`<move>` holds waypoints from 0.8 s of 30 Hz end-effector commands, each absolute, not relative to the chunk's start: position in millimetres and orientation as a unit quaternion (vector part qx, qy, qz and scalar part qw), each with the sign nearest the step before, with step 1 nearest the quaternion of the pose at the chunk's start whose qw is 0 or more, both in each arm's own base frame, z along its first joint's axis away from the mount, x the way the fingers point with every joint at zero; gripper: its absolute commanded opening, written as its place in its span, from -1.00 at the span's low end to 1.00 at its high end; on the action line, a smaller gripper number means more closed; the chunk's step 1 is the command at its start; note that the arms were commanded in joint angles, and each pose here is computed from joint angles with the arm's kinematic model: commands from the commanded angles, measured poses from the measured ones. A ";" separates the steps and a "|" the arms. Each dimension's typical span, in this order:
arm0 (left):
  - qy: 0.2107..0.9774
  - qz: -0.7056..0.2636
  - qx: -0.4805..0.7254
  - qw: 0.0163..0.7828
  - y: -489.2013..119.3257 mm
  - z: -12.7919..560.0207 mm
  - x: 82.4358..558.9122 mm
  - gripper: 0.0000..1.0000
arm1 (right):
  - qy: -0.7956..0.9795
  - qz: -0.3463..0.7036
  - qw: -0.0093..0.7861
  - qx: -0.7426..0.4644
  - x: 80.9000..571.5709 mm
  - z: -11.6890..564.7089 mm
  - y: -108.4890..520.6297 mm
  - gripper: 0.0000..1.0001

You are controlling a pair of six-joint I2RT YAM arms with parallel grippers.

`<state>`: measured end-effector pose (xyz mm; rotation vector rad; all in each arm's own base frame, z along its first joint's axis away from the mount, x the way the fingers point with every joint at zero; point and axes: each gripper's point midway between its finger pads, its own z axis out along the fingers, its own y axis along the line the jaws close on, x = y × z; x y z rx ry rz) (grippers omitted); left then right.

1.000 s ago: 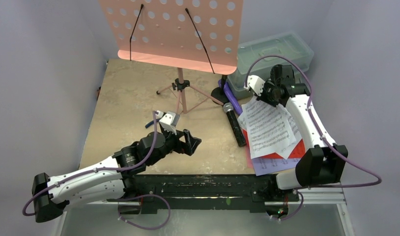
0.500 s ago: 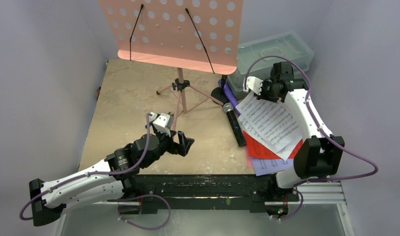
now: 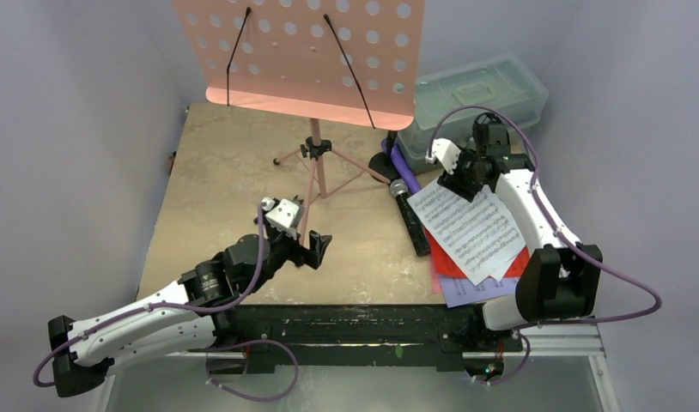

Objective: Pack up the instrument practice props
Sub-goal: Place the sheet music at the center of the board.

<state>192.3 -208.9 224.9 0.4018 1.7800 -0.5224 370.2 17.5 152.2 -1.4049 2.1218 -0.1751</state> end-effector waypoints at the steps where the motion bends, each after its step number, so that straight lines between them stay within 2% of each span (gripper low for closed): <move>1: 0.710 -0.195 0.198 0.647 -209.0 251.8 207.2 0.86 | 0.804 -0.044 0.381 -0.455 365.7 192.0 32.2 0.28; 8: 0.660 -0.177 0.201 0.702 -210.7 262.1 219.1 0.88 | 0.774 0.095 0.434 -0.451 320.6 209.8 82.6 0.46; 15: 0.658 -0.185 0.158 0.713 -202.2 262.5 242.9 0.88 | 0.713 0.264 0.450 -0.468 266.6 206.2 134.7 0.58; 24: 0.672 -0.229 0.121 0.693 -198.2 256.5 273.6 0.82 | 0.640 0.341 0.460 -0.512 228.1 208.3 156.0 0.68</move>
